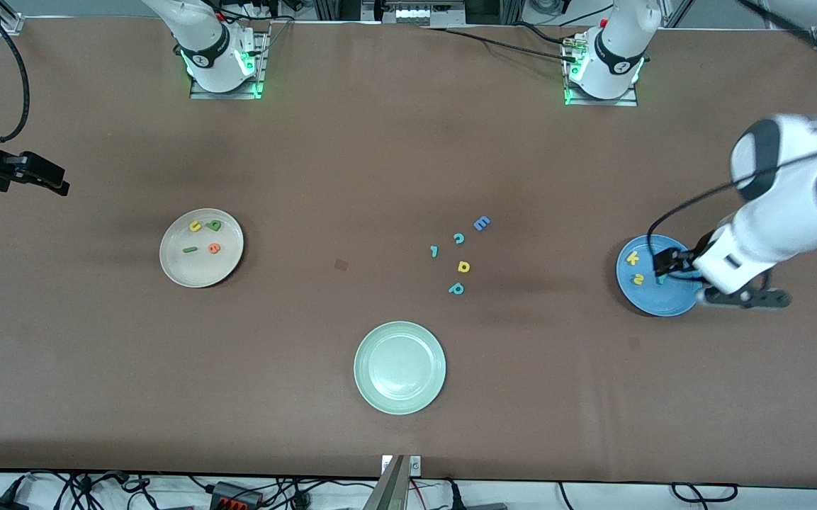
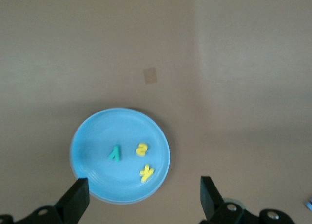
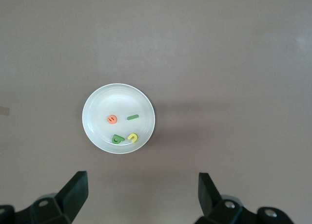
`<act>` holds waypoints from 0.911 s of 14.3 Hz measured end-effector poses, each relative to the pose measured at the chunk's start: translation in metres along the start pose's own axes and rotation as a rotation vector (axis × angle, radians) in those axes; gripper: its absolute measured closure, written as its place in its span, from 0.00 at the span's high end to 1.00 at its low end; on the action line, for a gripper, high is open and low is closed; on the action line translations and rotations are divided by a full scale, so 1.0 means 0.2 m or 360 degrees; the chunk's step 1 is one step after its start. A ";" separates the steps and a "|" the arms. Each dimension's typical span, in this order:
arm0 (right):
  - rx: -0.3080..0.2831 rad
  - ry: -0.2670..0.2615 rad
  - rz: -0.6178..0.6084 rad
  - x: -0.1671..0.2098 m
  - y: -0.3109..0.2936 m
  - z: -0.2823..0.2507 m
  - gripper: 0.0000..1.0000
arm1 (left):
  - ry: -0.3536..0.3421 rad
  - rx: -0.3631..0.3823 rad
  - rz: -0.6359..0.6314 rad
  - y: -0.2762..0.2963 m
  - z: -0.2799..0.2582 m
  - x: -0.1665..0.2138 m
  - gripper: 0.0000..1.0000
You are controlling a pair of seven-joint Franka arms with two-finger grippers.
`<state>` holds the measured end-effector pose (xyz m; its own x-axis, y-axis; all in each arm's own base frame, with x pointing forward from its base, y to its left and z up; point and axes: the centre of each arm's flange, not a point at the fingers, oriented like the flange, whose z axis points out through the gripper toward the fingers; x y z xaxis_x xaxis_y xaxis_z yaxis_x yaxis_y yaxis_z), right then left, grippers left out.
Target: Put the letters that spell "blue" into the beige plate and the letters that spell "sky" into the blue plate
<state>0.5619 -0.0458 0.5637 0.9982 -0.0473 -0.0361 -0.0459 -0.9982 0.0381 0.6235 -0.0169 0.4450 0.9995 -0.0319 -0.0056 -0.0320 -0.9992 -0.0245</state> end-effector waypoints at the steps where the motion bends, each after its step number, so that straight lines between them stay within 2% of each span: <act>1: 0.0000 0.0000 0.0000 0.00 0.00 0.00 1.00 | 0.0021 0.0003 -0.0002 0.00 -0.14 -0.05 1.00; 4: 0.0000 0.0000 0.0000 0.00 0.00 0.00 1.00 | 0.0070 0.0008 -0.0010 -0.02 -0.37 -0.16 1.00; 13: 0.0000 0.0004 -0.0015 0.00 0.00 0.00 1.00 | 0.0069 0.0008 -0.0012 -0.02 -0.37 -0.18 1.00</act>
<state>0.5621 -0.0458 0.5644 0.9987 -0.0377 -0.0338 -0.0364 -0.9986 0.0378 0.5889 -0.0135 0.5197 0.9990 -0.0255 0.0379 -0.0244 -0.9993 -0.0296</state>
